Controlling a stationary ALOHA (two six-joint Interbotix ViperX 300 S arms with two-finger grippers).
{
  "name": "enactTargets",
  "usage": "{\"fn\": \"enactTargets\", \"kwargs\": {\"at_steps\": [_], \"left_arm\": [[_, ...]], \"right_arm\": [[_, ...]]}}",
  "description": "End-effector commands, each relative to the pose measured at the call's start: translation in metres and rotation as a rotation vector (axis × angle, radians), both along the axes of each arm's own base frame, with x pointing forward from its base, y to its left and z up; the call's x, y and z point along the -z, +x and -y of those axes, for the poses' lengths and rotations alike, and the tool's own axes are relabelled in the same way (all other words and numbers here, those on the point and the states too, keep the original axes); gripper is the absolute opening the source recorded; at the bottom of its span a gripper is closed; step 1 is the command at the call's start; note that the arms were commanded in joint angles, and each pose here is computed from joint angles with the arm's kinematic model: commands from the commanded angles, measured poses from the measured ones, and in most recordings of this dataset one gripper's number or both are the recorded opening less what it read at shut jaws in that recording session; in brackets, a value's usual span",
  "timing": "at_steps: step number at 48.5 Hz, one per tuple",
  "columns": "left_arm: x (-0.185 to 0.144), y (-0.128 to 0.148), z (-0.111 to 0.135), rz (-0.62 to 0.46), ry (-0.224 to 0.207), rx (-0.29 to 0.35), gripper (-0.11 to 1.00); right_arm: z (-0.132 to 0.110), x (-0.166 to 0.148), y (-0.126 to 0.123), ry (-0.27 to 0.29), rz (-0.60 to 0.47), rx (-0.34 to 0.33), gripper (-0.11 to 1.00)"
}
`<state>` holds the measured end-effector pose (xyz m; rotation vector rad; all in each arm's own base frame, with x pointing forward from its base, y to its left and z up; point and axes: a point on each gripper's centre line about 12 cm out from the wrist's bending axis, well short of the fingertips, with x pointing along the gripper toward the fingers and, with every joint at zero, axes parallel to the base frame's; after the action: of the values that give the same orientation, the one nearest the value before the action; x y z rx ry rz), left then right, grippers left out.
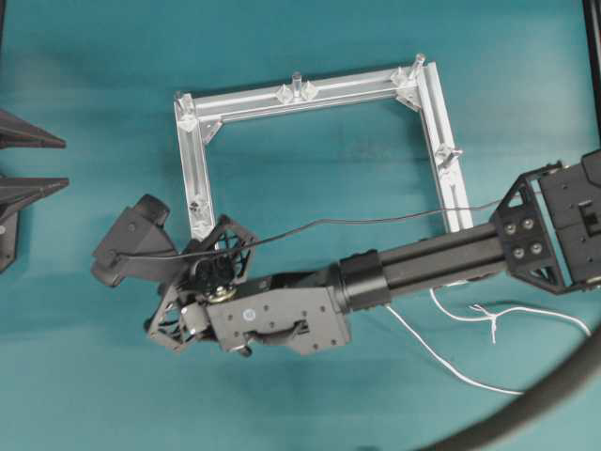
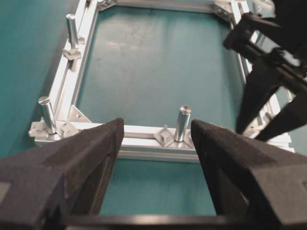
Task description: Move the cable alternately left and right between 8 pins so it hooks onto each one.
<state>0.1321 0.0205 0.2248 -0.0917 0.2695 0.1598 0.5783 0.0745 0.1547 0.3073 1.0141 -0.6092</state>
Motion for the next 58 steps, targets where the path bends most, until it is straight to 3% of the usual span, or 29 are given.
{"fn": "enactTargets", "kwargs": {"at_steps": [1, 18, 28, 42, 58], "left_arm": [[-0.003, 0.001, 0.0, 0.005, 0.005, 0.002, 0.71], [-0.003, 0.001, 0.0, 0.005, 0.005, 0.001, 0.71], [-0.003, 0.001, 0.0, 0.005, 0.005, 0.001, 0.71], [-0.003, 0.001, 0.0, 0.005, 0.007, 0.0, 0.71], [-0.003, 0.001, 0.0, 0.005, 0.005, 0.001, 0.71]], "right_arm": [[0.014, -0.043, -0.005, 0.009, 0.079, 0.014, 0.16], [0.051, -0.044, -0.044, 0.048, 0.084, 0.054, 0.16], [0.075, -0.04, -0.052, 0.068, 0.072, 0.062, 0.16], [0.109, -0.03, -0.044, 0.138, 0.048, -0.041, 0.16], [0.141, -0.036, -0.018, 0.099, 0.027, -0.163, 0.16]]}}
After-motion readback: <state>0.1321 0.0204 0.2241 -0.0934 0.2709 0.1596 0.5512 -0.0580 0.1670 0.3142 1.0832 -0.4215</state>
